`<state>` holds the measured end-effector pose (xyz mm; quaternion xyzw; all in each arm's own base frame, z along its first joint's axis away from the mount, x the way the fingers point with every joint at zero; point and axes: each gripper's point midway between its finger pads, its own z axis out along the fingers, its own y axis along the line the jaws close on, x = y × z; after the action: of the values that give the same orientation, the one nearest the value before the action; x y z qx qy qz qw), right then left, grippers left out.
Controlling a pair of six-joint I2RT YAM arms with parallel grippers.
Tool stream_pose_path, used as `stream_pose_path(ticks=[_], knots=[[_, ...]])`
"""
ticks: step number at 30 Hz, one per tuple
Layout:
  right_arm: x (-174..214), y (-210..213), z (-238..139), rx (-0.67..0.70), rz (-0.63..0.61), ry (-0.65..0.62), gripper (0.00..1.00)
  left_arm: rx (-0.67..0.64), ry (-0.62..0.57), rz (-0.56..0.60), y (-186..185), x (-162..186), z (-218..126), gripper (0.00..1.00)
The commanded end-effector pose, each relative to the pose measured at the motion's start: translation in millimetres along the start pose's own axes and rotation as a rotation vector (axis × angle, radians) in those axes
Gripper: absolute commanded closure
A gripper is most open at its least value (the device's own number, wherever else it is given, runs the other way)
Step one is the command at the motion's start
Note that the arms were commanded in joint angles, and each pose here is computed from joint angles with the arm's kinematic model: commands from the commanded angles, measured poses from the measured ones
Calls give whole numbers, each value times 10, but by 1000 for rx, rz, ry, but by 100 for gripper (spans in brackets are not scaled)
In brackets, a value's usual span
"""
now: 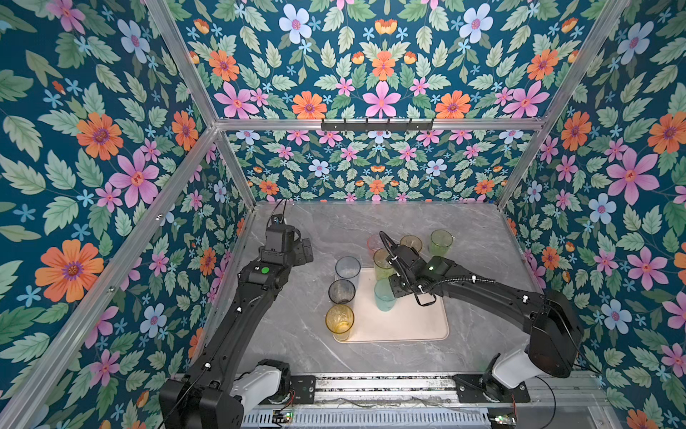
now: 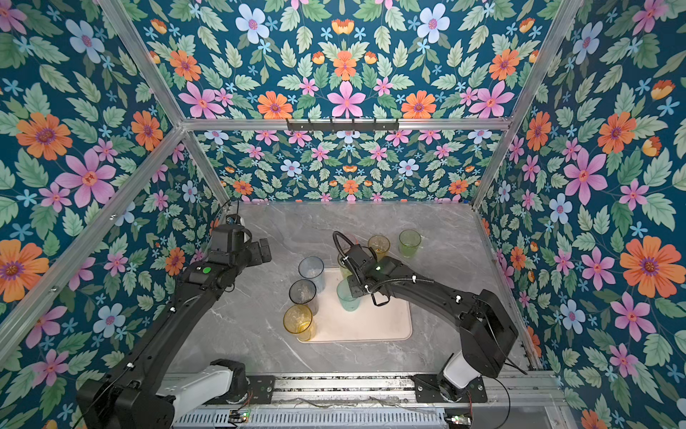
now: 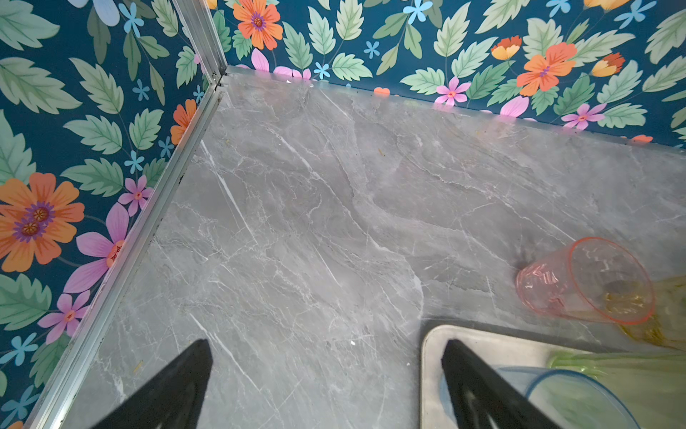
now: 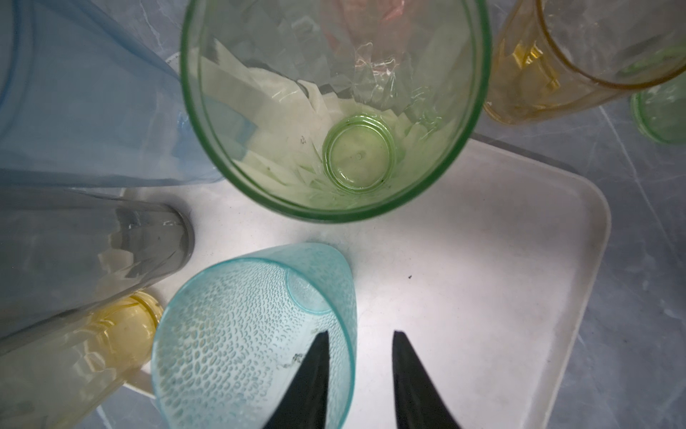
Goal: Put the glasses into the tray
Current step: 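Open the right gripper and lift it off the teal glass, then move the right gripper over the clear glass farthest from the robot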
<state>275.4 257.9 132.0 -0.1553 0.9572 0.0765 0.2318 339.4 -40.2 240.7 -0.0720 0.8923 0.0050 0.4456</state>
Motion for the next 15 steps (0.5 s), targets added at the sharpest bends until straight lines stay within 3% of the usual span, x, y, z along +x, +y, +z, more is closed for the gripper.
stream_pose_path(ticks=[1, 10, 15], knots=[[-69, -3, -111, 0, 18, -25, 65, 7, -25, -10, -9, -68, -25, 1], [-318, 11, -485, -16, 14, -103, 57, 3, -25, -9, -5, -71, -21, 1], [-617, -126, -610, 66, 34, -204, 52, 3, -27, -11, -5, -75, -24, 1]])
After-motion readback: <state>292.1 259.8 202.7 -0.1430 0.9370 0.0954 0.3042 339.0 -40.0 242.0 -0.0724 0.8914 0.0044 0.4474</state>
